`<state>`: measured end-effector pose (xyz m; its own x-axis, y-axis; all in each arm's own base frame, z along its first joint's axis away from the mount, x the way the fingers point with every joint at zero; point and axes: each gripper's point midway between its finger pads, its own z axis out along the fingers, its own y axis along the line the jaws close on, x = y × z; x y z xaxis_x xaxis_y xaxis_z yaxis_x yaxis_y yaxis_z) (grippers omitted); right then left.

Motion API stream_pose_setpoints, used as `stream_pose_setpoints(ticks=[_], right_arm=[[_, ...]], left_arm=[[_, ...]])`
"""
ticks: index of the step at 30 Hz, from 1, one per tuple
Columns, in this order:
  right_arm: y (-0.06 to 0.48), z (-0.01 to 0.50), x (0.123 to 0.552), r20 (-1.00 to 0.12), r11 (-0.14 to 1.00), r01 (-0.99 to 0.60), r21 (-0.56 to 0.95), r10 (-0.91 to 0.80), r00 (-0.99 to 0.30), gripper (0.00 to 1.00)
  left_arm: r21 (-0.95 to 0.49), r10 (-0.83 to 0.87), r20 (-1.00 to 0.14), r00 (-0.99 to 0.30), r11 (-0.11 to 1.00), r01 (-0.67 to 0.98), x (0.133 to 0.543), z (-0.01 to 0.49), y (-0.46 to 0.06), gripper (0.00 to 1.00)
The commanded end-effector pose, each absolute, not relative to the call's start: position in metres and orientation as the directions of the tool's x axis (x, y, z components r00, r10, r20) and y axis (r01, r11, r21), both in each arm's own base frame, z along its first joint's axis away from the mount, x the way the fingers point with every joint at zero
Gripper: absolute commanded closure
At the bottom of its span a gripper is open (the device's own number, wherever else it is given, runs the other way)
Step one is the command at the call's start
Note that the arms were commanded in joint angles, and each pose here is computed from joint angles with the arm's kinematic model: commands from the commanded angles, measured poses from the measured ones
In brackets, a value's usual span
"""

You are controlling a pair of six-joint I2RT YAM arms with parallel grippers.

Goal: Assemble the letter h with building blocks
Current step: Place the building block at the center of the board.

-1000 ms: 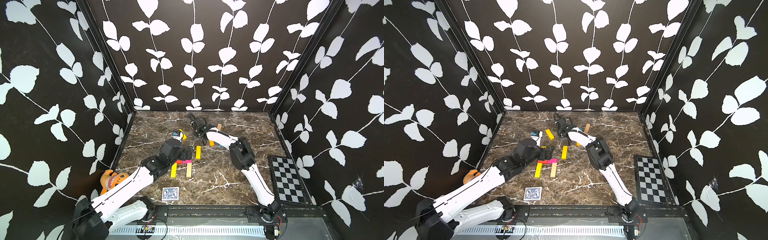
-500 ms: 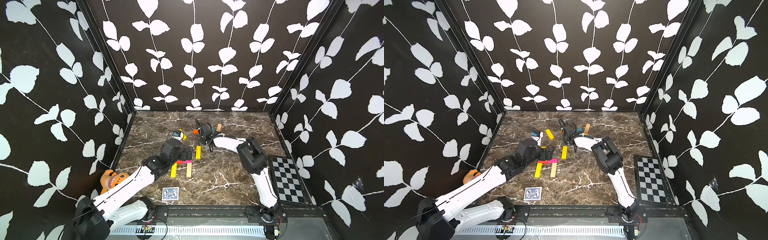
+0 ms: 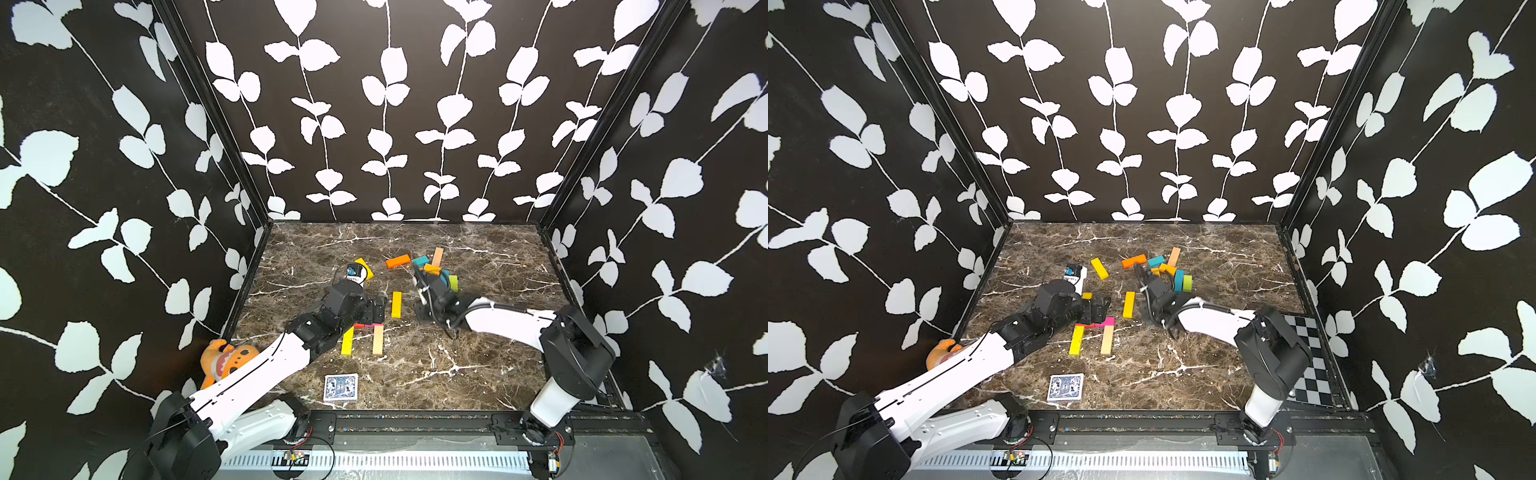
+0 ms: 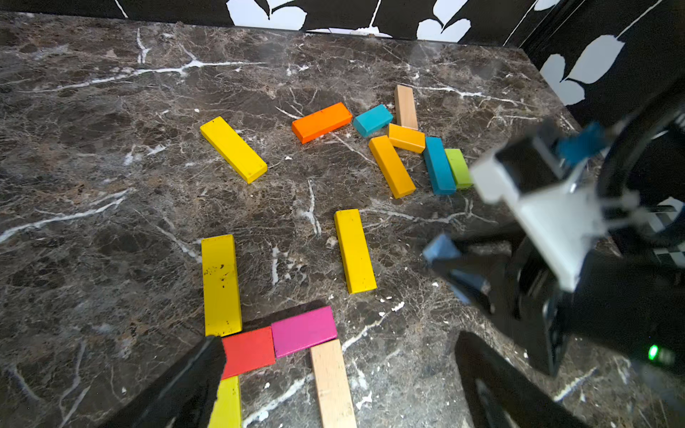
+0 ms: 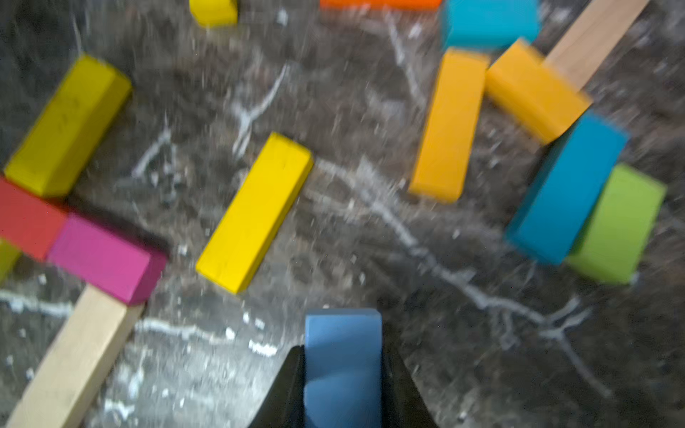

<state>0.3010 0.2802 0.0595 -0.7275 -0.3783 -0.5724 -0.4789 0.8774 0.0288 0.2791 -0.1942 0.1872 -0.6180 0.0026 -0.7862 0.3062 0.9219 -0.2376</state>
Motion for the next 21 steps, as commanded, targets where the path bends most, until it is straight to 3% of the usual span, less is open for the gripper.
stream_pose_setpoints(ticks=[1, 9, 14, 21], right_arm=[[0.284, 0.049, 0.272, -0.527, 0.859, -0.506, 0.079, -0.395, -0.753, 0.74], [0.28, 0.026, 0.254, -0.448, 0.851, -0.524, 0.021, -0.461, -0.766, 0.64], [0.268, 0.02, 0.243, -0.401, 0.86, -0.51, -0.007, -0.47, -0.786, 0.31], [0.254, 0.023, 0.225, -0.354, 0.851, -0.522, -0.063, -0.508, -0.785, 0.26]], left_arm=[[-0.259, -0.017, -0.79, -0.612, 0.915, 0.309, 0.283, 0.189, -0.195, 0.01], [-0.262, -0.012, -0.785, -0.619, 0.912, 0.315, 0.284, 0.186, -0.197, 0.01], [-0.266, -0.011, -0.782, -0.623, 0.91, 0.319, 0.283, 0.184, -0.198, 0.01], [-0.275, -0.017, -0.779, -0.627, 0.907, 0.318, 0.285, 0.183, -0.199, 0.01]])
